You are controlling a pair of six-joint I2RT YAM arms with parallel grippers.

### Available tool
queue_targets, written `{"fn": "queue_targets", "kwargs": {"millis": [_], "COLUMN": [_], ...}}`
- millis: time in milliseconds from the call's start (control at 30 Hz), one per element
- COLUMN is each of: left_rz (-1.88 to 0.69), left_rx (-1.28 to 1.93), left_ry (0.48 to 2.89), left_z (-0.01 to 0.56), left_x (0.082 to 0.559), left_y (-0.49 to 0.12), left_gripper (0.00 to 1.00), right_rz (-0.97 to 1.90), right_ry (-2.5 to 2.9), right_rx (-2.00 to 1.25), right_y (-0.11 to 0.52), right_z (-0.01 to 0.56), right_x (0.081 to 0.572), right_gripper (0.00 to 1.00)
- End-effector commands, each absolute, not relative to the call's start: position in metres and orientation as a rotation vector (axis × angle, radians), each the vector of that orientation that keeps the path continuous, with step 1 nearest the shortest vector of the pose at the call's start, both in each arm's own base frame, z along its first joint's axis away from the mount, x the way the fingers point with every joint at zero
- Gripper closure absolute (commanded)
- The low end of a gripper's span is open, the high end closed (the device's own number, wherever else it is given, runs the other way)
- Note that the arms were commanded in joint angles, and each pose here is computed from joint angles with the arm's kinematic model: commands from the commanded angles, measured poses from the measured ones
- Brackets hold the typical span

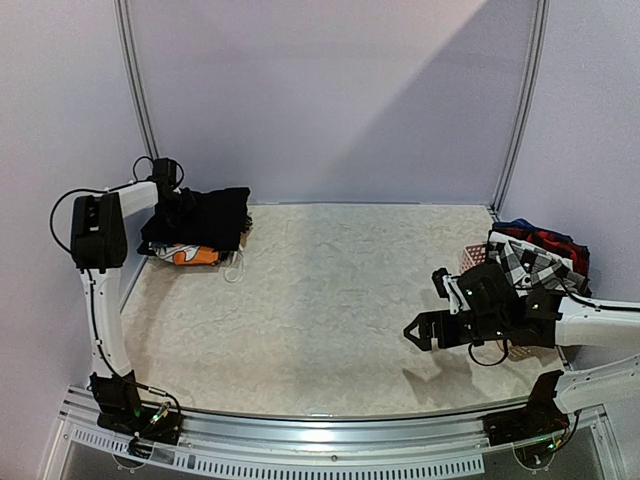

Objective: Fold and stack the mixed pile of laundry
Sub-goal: Adjust the square-folded T-shirt at the corner of the board.

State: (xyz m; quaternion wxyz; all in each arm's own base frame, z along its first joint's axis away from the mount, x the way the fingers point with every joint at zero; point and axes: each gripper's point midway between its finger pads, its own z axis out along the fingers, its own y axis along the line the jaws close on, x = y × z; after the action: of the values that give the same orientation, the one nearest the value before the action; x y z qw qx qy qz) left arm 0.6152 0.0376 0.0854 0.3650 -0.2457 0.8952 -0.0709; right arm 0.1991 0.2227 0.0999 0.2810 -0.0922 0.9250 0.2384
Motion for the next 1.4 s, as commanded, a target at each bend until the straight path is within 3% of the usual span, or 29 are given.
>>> {"fn": "queue_targets", "kwargs": {"millis": [0, 233, 467, 567, 867, 1033, 1267, 1367], "left_rz": [-0.101, -0.085, 0.075, 0.156, 0.196, 0.199, 0.118, 0.093], "left_rx": [-0.706, -0.672, -0.628, -0.588, -0.462, -0.299, -0.183, -0.130], "left_ry": [2.273, 2.244, 2.185, 2.135, 1.989, 1.961, 1.986, 2.011], "left_z": [0.081, 0.099, 0.167, 0.207, 0.314, 0.329, 0.310, 0.294], "left_x": [0.616, 0.616, 0.609, 0.597, 0.523, 0.469, 0.398, 0.368], "left_y": [0.069, 0.080, 0.085, 0.078, 0.011, -0.056, -0.107, -0.119], "left_gripper": [0.70, 0.69, 0.64, 0.57, 0.53, 0.40, 0.02, 0.01], "right_rz": [0.618, 0.615, 0.608, 0.621, 0.630, 0.631, 0.604, 0.582], "right_ry": [2.488, 2.493, 2.498, 2.477, 2.436, 2.422, 2.406, 2.397], "right_rx": [-0.238, -0.235, -0.256, -0.265, -0.302, -0.315, -0.289, -0.265], "right_y": [0.223, 0.225, 0.231, 0.235, 0.248, 0.250, 0.242, 0.236], "right_z": [0.100, 0.100, 0.109, 0.120, 0.151, 0.162, 0.175, 0.180], "right_x": [0.199, 0.202, 0.206, 0.209, 0.220, 0.222, 0.223, 0.224], "right_gripper": [0.02, 0.02, 0.02, 0.02, 0.02, 0.01, 0.01, 0.01]}}
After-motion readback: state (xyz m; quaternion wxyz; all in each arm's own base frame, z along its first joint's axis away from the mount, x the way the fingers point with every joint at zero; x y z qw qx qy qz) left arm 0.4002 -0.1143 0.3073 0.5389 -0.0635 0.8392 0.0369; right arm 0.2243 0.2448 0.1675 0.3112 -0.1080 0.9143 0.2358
